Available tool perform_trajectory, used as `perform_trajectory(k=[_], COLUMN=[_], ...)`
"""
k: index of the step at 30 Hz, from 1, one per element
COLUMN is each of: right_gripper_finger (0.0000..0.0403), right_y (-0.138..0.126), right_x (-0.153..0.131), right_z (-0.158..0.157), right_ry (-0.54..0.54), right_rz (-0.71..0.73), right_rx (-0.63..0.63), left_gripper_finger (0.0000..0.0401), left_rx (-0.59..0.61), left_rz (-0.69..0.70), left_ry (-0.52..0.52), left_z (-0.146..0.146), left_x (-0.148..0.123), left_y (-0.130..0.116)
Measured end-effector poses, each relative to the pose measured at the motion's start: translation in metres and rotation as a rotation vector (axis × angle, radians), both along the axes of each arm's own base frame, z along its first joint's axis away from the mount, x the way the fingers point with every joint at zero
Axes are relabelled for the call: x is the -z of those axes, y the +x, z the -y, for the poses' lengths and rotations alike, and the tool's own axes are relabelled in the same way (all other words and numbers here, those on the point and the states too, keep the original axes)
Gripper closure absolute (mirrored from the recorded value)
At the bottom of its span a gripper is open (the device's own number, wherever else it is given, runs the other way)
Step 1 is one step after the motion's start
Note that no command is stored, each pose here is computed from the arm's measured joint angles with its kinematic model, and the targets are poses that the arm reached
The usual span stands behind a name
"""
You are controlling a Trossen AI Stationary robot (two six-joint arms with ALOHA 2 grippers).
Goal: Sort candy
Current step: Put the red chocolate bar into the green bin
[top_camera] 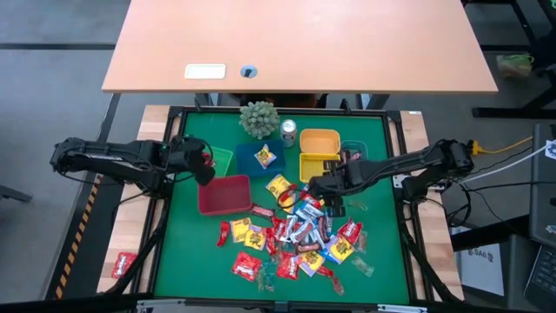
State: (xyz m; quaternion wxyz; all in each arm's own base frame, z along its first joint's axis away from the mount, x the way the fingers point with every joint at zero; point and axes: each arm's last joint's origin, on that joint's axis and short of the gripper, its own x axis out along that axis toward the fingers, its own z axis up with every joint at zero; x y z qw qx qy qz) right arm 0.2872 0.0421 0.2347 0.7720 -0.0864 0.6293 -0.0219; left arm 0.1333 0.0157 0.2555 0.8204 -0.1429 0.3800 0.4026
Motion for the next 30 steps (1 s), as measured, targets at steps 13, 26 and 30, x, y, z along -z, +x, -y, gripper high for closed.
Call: perform_trajectory(k=[13,26,30], right_gripper_finger=[0.0196,0.0196,0.0196], right_y=[-0.014,-0.020,-0.019], right_x=[0.038,0.071,0.072], right_z=[0.001,0.002,0.003], right_ry=[0.034,0.063,-0.006], right_rz=[-0.056,0.013,0.047], right_rx=[0.040,0.034,0.046], left_gripper_finger=[0.0275,0.0274,0.0274], left_rx=[-0.028,-0.026,-0.025], left_rz=[-0.065,-0.120,-0.130], left_ry=[-0.002,-0.004,-0.004], left_z=[-0.004,-0.004,-0.004], left_x=[0.009,0.017,0.019], left_y=[0.012,0.023,0.024])
